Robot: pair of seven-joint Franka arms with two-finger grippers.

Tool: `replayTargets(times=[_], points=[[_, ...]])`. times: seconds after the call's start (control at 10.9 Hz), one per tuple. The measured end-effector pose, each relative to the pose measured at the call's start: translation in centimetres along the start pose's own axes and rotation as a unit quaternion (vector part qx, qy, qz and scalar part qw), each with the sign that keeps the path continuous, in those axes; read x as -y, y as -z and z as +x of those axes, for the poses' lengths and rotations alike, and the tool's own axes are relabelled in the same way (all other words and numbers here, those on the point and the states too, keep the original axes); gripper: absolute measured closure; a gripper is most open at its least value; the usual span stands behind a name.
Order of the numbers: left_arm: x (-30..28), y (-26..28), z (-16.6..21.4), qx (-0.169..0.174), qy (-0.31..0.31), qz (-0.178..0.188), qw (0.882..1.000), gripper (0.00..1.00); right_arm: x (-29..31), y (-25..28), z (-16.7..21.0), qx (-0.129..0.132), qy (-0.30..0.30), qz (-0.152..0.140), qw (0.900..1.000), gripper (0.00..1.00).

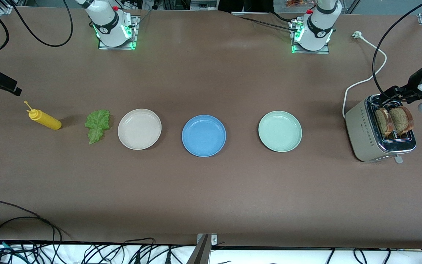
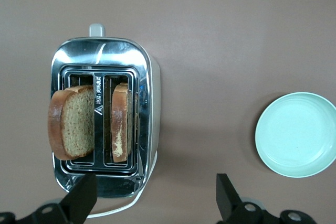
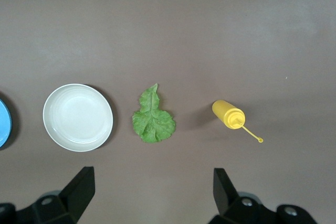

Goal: Make sandwich in blue plate with both arms
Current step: 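Lower the left gripper over the bread slice in the toaster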

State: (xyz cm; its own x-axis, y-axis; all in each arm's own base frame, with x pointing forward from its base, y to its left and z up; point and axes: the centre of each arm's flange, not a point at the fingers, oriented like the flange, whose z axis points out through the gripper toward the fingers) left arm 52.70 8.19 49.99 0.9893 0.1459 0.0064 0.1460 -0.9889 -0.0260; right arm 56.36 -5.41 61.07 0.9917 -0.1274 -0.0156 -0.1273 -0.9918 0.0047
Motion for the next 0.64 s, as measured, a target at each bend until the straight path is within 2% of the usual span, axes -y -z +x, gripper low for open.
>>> replayTargets(times=[0.64], points=[[2.3, -5.7, -0.3, 0.029, -0.020, 0.003, 0.999, 0.00, 0.0, 0.0, -0.1, 0.003, 0.000, 0.000, 1.000, 0.00]])
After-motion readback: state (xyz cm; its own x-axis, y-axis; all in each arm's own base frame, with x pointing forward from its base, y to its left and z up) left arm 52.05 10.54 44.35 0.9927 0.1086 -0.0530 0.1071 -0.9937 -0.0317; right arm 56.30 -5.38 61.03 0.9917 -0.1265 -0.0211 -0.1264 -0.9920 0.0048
